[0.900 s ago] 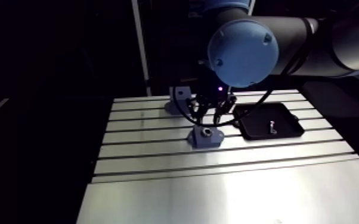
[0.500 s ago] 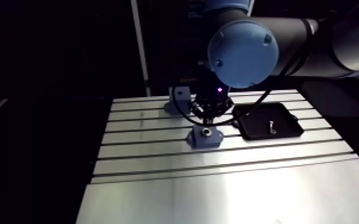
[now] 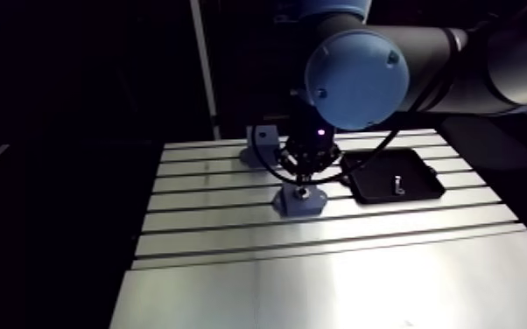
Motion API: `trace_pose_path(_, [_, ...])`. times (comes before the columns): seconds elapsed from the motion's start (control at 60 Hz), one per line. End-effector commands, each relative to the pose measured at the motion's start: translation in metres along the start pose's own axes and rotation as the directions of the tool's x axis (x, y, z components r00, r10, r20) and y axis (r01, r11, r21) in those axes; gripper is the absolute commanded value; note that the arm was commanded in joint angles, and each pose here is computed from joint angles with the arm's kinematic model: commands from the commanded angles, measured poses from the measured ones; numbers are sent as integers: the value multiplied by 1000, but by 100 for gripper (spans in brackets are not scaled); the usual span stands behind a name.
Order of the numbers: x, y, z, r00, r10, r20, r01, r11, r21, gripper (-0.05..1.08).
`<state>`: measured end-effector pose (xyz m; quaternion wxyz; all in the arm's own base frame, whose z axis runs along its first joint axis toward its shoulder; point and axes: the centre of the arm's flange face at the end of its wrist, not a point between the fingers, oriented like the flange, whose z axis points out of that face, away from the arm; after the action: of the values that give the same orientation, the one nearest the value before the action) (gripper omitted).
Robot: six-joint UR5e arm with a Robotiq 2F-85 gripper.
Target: Pick up the bearing and press it into the housing until flush.
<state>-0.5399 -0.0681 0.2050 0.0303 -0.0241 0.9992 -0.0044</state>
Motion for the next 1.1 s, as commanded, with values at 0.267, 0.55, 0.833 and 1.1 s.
trace_pose_path(0.267, [1,0,6,1000,3,8,-3,1000,4,107])
trace_pose_path(0.55, [1,1,9,1000,3,15,-3,1000,2,107])
trace_pose_path(0.833, [1,1,12,1000,3,19,-3,1000,3,107])
trace_pose_path(1.1, [2,1,13,1000,1,22,-1,1000,-3,107])
